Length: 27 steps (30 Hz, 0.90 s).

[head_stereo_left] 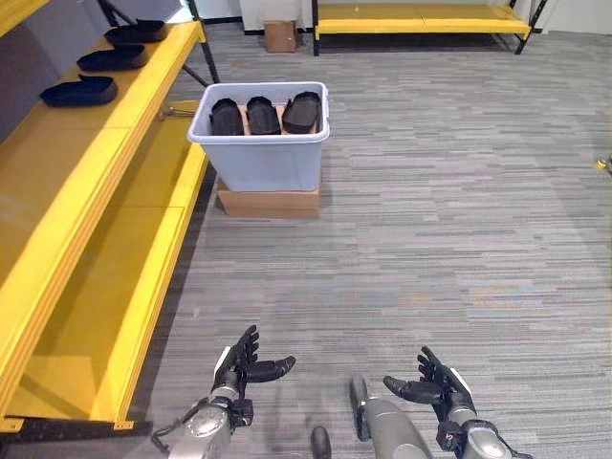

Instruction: Move parts from the plastic box to the shelf.

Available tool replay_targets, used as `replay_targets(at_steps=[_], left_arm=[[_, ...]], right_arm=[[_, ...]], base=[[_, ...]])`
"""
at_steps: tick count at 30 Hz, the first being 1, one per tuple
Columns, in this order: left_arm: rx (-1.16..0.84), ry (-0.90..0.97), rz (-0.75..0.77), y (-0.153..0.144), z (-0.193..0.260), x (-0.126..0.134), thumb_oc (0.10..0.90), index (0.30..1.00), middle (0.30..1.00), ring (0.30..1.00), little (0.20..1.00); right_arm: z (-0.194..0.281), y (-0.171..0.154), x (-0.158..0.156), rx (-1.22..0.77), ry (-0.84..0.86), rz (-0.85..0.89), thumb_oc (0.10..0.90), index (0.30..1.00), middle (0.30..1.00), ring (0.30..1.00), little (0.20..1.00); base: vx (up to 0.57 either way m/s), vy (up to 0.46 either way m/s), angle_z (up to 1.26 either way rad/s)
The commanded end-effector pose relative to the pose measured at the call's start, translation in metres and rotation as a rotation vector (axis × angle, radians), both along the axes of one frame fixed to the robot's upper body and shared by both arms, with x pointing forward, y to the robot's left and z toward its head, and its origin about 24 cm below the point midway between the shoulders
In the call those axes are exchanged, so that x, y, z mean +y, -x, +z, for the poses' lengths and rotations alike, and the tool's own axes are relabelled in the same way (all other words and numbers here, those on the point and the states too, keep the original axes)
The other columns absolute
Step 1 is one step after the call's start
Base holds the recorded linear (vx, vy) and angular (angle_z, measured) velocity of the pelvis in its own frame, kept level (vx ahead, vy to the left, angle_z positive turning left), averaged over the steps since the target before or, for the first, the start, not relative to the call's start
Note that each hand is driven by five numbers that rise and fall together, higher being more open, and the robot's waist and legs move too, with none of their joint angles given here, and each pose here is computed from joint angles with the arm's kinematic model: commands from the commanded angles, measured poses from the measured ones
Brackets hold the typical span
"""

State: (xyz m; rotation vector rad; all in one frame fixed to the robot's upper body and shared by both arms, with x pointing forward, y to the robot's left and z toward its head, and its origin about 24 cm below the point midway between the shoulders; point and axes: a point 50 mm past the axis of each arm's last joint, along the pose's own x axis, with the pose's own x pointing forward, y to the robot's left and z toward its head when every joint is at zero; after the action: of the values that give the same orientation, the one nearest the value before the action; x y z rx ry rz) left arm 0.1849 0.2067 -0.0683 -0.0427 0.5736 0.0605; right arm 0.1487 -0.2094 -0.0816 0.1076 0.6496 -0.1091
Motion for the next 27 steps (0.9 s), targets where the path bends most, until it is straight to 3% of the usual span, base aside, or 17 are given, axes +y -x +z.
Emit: replay_targets(at_steps=[1,14,27], left_arm=[[-0.189,0.0,-0.04,-0.019,0.03,-0.001,0.9,1.0,1.0,1.0,1.0],[-0.196,0.06,-0.024,-0.025,0.03,-0.012,0.9,1.0,1.0,1.0,1.0],[-0.156,0.022,-0.014,-0.014,0.023,-0.006,0.9,1.0,1.0,1.0,1.0]], right_arm=[[0.035,-0.025,-0.01,-0.199,0.067,0.049,0.9,1.0,1.0,1.0,1.0],[0.041,-0.031,-0.026,-0.227,0.086,0.007,0.9,1.0,1.0,1.0,1.0],[0.033,-0.02,-0.03,-0.174,0.13,0.008,0.9,1.0,1.0,1.0,1.0]], base=[[0.23,-0.098,0.16],[0.29,-0.23,0.11],[0.3,0.019,-0.14]])
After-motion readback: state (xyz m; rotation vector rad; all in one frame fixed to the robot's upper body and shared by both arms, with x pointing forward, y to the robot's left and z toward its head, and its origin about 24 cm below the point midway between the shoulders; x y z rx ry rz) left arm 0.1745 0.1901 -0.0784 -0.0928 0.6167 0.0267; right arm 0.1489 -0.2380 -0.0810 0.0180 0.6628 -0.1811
